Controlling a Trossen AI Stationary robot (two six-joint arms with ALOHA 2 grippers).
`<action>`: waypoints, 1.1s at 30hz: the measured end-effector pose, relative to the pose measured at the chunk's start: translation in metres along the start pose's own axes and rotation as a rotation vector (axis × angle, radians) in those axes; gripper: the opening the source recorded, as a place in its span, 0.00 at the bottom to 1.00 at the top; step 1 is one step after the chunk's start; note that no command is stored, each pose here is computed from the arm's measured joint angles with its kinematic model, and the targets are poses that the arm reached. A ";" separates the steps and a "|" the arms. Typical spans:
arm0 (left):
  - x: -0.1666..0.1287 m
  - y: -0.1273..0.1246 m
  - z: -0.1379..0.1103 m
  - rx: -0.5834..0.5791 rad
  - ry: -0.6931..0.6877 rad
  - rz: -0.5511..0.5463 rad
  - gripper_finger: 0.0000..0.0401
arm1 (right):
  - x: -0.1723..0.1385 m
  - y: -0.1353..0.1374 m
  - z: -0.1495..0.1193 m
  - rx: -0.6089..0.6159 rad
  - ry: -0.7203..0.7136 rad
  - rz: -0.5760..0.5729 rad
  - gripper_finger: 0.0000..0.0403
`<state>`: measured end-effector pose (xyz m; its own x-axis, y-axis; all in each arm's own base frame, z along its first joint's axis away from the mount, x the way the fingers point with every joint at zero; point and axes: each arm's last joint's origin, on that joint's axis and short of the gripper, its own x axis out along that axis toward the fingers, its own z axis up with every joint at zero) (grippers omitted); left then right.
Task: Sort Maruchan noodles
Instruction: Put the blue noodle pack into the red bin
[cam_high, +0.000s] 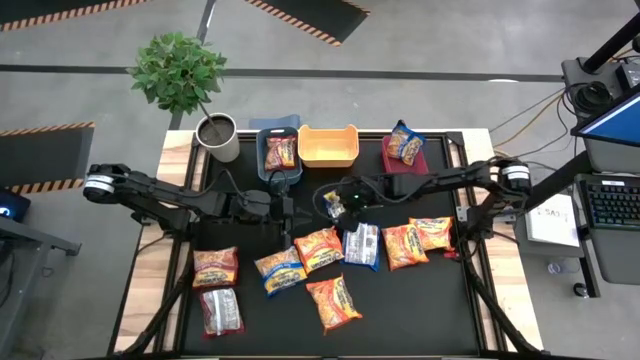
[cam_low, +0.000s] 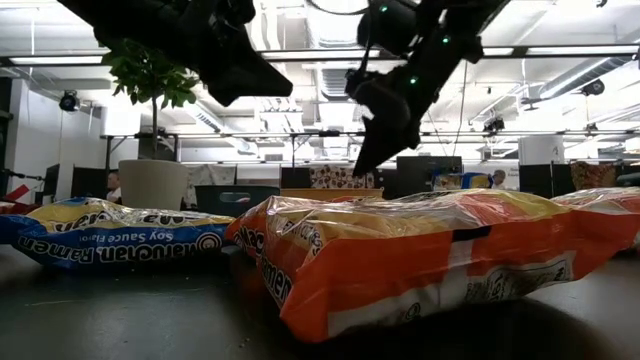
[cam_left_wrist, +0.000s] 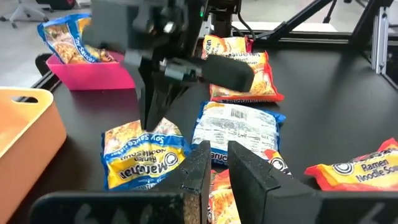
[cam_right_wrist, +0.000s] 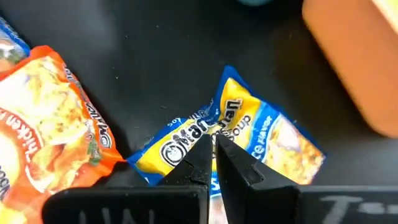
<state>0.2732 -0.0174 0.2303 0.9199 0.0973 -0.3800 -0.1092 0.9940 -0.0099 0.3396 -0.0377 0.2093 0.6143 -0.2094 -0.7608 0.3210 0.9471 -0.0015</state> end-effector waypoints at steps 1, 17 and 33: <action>0.000 0.000 0.000 -0.010 0.000 -0.001 0.10 | -0.003 -0.001 0.000 -0.008 -0.027 0.010 0.03; 0.017 -0.005 -0.002 -0.016 -0.066 -0.013 0.10 | -0.016 -0.009 -0.029 0.130 -0.122 0.101 0.03; 0.074 0.006 -0.040 0.035 -0.083 0.040 0.10 | -0.020 -0.026 -0.047 0.550 0.129 -0.011 0.38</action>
<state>0.3257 -0.0064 0.1654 0.9433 0.1396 -0.3011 -0.1349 0.9902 0.0366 0.2851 -0.0463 0.1945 0.5266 -0.1541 -0.8360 0.6764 0.6717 0.3022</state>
